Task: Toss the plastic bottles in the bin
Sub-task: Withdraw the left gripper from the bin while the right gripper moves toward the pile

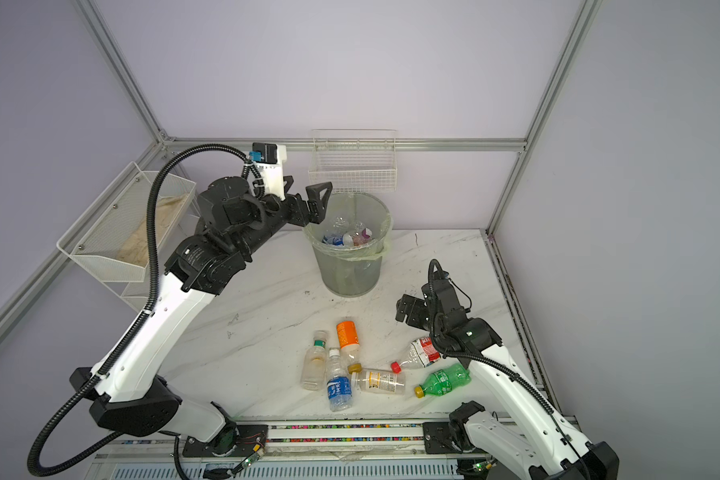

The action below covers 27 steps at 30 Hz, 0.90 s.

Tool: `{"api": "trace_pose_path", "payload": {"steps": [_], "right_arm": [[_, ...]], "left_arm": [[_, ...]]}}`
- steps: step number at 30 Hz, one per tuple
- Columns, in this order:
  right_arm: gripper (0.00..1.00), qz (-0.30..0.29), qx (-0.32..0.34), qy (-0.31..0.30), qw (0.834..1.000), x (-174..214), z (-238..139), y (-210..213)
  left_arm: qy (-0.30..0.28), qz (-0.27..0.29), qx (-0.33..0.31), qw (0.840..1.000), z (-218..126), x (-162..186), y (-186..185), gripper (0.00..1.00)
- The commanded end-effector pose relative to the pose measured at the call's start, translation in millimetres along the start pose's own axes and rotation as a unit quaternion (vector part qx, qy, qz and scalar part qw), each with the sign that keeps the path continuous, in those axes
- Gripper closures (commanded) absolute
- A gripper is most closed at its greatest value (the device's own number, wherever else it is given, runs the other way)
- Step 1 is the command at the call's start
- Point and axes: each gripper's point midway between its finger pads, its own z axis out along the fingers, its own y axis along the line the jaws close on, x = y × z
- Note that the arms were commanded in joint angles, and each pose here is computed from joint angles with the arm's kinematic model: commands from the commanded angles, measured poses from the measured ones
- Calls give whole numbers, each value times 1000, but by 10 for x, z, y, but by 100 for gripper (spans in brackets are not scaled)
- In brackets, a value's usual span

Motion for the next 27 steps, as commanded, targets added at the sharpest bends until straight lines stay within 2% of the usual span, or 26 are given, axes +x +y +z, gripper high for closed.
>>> {"api": "trace_pose_path", "payload": {"steps": [1, 3, 4, 6, 11, 23, 27], "right_arm": [[3, 7, 3, 0, 1000, 17, -5, -27], [3, 7, 0, 1, 1000, 14, -7, -15], [3, 7, 0, 1, 1000, 14, -2, -14], [3, 6, 0, 0, 1000, -1, -5, -4], [3, 3, -2, 3, 1000, -3, 5, 14], [3, -9, -13, 31, 999, 127, 90, 31], [3, -10, -17, 44, 999, 180, 139, 45]], "left_arm": [[-3, -3, 7, 1000, -46, 80, -25, 0], [1, -3, 7, 1000, -72, 139, -14, 0], [-15, -7, 10, 1000, -250, 15, -8, 0], [-17, -7, 6, 1000, -345, 15, 28, 0], [-16, -12, -5, 1000, -560, 108, 122, 0], [20, -22, -44, 999, -965, 579, 398, 0], [40, -33, -64, 997, -1093, 851, 525, 0]]}}
